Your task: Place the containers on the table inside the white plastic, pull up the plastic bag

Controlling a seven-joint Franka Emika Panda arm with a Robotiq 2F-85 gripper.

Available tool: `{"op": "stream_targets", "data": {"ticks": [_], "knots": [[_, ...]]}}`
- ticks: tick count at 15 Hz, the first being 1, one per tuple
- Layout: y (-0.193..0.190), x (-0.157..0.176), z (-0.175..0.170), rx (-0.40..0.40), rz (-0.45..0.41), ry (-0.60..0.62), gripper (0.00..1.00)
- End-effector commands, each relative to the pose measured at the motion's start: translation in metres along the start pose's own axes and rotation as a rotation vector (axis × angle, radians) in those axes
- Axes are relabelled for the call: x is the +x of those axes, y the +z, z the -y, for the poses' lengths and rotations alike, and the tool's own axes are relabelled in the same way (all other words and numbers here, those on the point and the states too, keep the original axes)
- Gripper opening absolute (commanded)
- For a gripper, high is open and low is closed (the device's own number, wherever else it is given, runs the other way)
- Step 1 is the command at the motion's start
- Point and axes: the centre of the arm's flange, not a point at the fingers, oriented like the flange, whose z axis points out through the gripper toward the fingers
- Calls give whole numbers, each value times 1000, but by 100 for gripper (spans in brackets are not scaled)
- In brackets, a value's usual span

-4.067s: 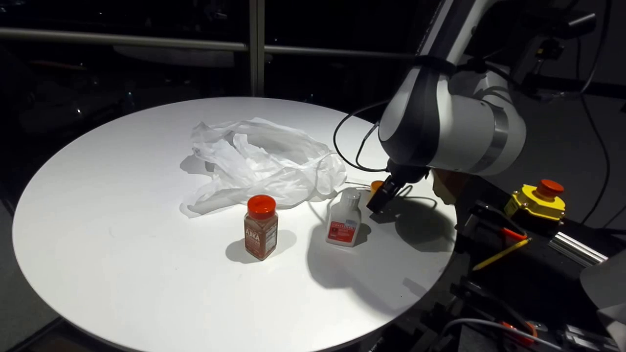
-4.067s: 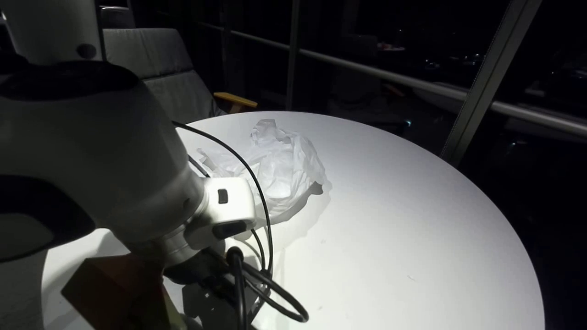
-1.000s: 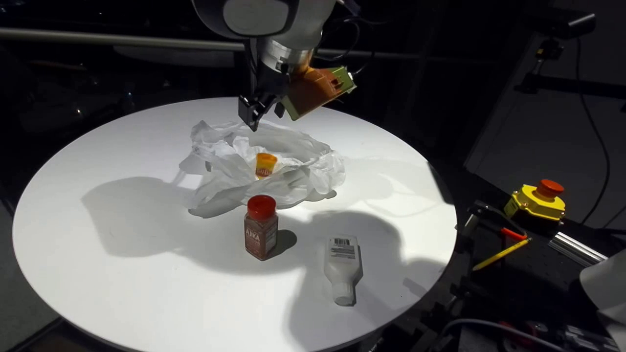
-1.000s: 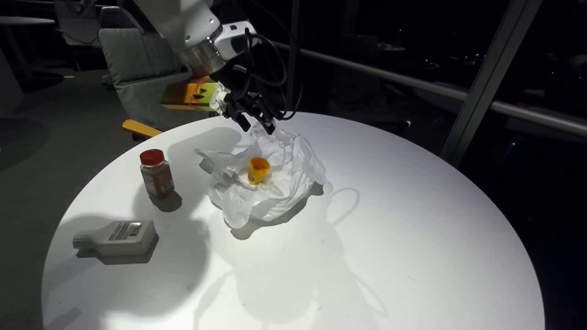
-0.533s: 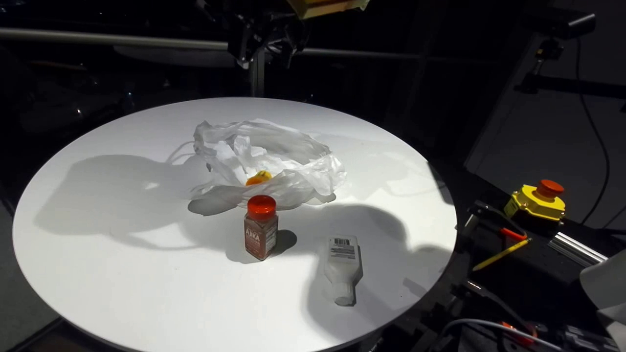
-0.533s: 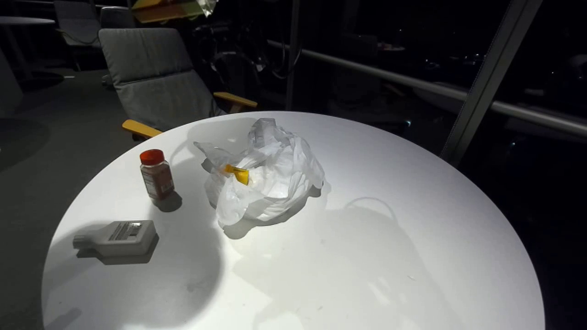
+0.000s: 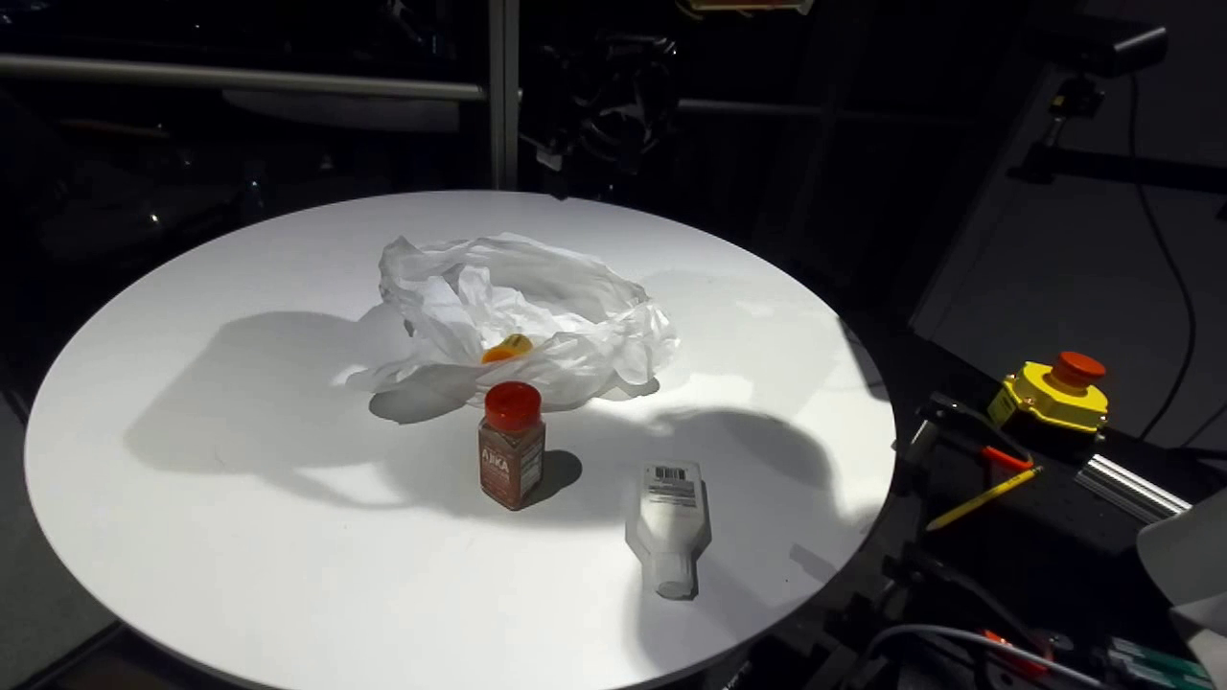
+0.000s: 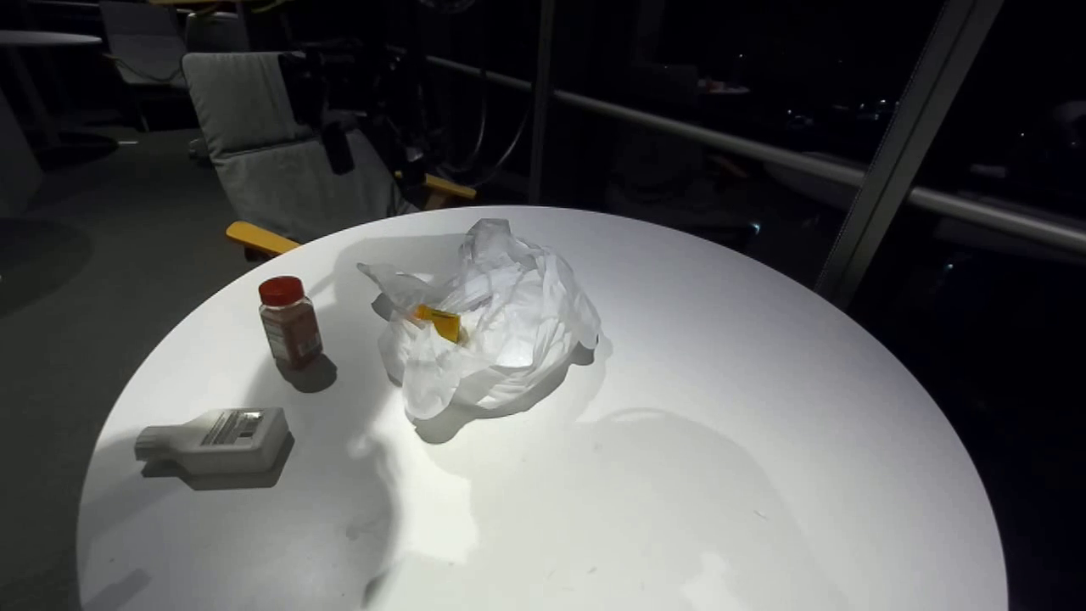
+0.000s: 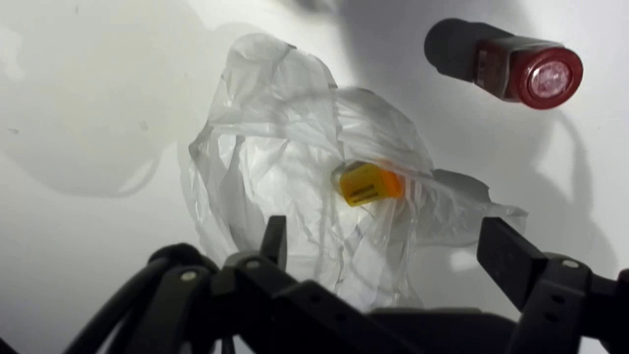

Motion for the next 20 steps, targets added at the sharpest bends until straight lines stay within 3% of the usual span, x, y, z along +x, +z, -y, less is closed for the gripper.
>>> {"op": "stream_targets", "data": {"ticks": [1,6,11,15,20], "knots": [[5,-5,1,-4,13,-3,100],[6,-7,-2,-8,20,-2,100],[-16,-22,24,-134,30,-54,100],[-17,-53,59,-92,56,-129,100],[-28,-83,103,28,60,-149,100]]}}
